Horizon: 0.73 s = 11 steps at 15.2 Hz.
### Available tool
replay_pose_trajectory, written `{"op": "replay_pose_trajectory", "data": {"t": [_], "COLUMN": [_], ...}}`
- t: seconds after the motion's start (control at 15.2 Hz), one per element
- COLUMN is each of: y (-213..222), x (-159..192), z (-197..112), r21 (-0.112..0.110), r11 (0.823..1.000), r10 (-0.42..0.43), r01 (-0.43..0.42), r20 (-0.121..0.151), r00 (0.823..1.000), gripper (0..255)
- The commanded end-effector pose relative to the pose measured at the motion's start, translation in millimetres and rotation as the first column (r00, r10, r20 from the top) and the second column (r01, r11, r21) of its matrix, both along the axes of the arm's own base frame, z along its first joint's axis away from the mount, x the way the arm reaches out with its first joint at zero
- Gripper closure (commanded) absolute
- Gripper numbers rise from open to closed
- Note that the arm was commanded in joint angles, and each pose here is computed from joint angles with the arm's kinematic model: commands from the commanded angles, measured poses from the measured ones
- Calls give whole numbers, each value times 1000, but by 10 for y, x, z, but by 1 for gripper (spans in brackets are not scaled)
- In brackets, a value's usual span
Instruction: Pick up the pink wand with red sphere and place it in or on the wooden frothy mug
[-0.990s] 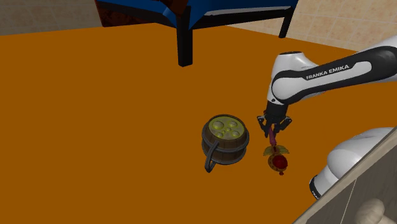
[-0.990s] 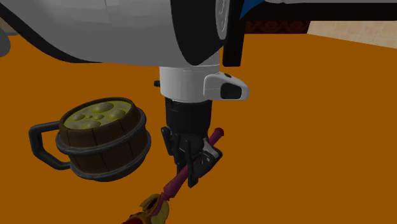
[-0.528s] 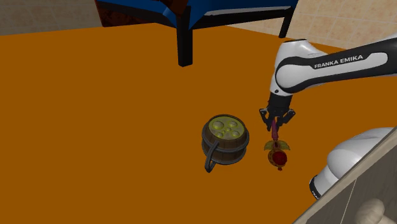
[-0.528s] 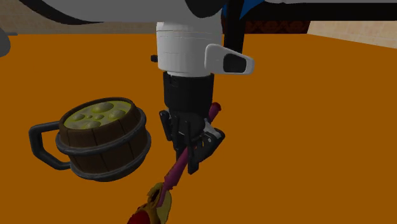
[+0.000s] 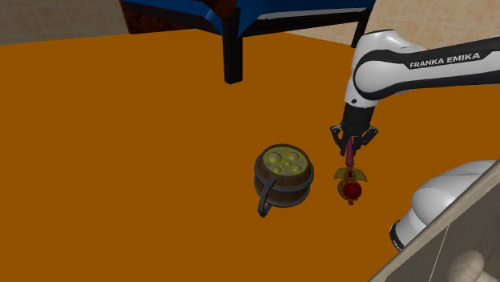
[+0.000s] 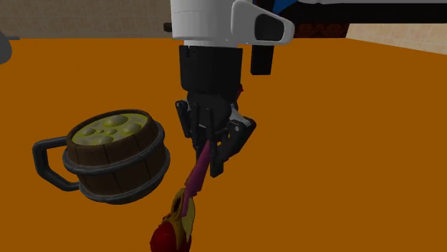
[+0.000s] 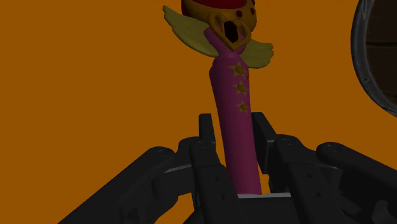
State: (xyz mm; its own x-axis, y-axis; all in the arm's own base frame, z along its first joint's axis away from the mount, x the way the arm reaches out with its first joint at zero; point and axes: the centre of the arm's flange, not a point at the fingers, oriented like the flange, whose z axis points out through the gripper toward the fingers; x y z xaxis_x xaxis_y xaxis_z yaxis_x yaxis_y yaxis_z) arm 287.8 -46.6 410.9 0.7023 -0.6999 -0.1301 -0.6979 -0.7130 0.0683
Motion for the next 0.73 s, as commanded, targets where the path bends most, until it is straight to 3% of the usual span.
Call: {"op": "replay_pose_trajectory", "data": {"t": [0.0, 0.66], "y": [7, 7], "x": [-5, -5], "z": [103, 631], "r21": [0, 0], "r11": [1000, 1000], "r10": [0, 0], "r01": [0, 0], "r20": [0, 0], "r00": [1000, 1000], "gripper": [255, 255]}}
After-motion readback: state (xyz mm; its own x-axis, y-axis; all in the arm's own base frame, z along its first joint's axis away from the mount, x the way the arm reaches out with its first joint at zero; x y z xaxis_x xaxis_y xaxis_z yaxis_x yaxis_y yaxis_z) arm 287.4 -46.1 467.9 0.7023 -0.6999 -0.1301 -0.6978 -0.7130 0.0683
